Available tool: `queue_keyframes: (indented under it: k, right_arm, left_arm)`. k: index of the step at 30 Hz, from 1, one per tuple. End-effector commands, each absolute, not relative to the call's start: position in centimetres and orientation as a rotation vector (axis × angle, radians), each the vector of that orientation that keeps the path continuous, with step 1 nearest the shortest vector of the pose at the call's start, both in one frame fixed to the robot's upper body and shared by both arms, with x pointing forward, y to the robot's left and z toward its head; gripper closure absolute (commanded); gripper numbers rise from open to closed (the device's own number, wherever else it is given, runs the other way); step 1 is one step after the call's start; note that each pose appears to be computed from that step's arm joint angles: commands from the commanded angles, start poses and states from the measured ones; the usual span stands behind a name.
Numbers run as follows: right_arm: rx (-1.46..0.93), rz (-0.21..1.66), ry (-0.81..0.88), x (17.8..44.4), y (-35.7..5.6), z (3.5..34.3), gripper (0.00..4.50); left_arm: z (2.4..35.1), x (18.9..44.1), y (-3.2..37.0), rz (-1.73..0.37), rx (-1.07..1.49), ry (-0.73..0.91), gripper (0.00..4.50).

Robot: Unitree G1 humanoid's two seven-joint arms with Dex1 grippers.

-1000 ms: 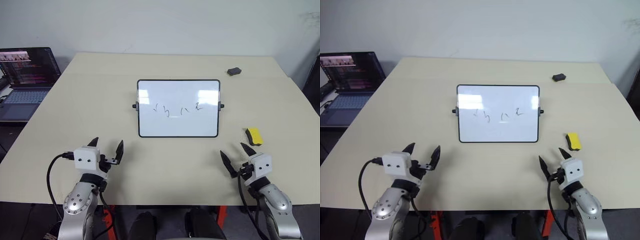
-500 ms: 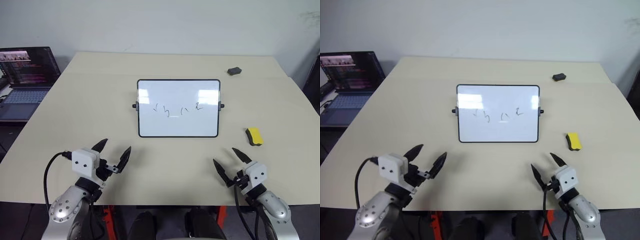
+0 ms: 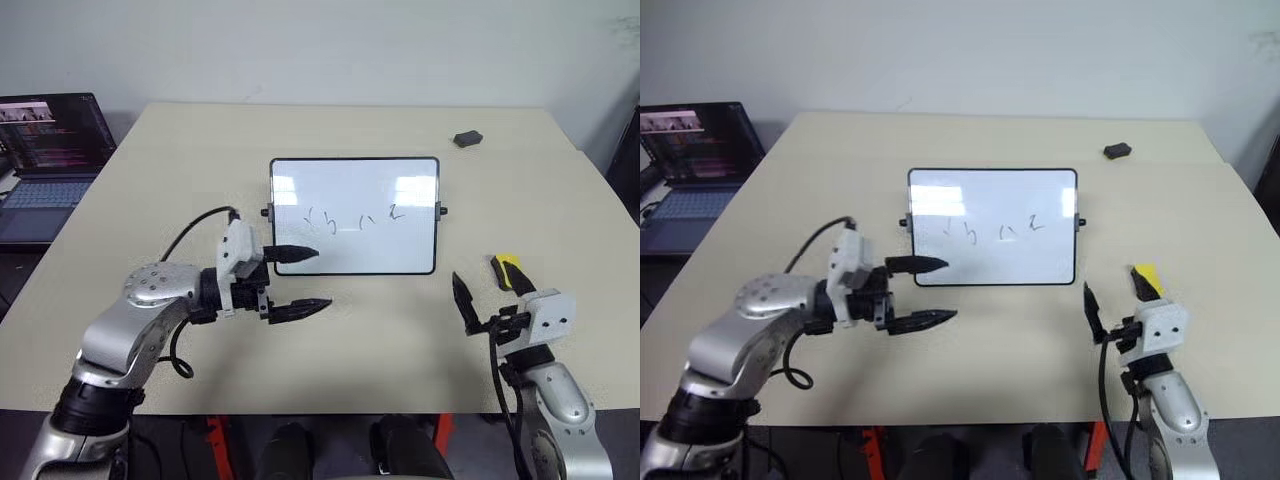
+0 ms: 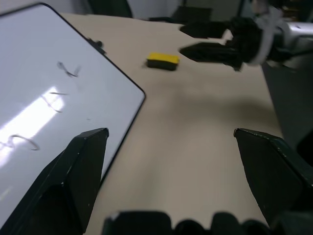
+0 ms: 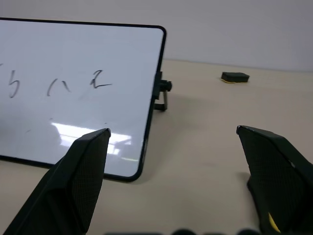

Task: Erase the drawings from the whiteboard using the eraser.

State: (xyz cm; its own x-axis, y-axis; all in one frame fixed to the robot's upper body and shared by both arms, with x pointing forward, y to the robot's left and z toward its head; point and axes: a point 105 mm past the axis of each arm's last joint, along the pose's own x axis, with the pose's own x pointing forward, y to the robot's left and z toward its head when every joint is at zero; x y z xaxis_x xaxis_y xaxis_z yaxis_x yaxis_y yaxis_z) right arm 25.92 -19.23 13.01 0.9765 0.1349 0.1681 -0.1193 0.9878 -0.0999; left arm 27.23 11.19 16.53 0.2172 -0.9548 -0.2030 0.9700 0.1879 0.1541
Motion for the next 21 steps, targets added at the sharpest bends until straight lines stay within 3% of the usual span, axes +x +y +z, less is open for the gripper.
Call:
queue_keyframes:
  k: [1, 13, 21]
  right_arm:
    - [-0.093, 0.024, -0.157, 26.6, -21.0, 14.3, 0.03]
    - [-0.130, 0.000, -0.094, 29.0, -24.8, 17.1, 0.03]
    - [-0.136, -0.002, 0.026, 29.2, -24.9, 16.6, 0.03]
  left_arm:
    - [17.2, 27.0, 10.0, -1.443, 0.316, 0.024, 0.00]
    - [16.6, 26.3, 9.3, -1.458, 0.355, 0.044, 0.00]
    - [16.7, 25.3, 9.0, -1.528, 0.335, 0.035, 0.00]
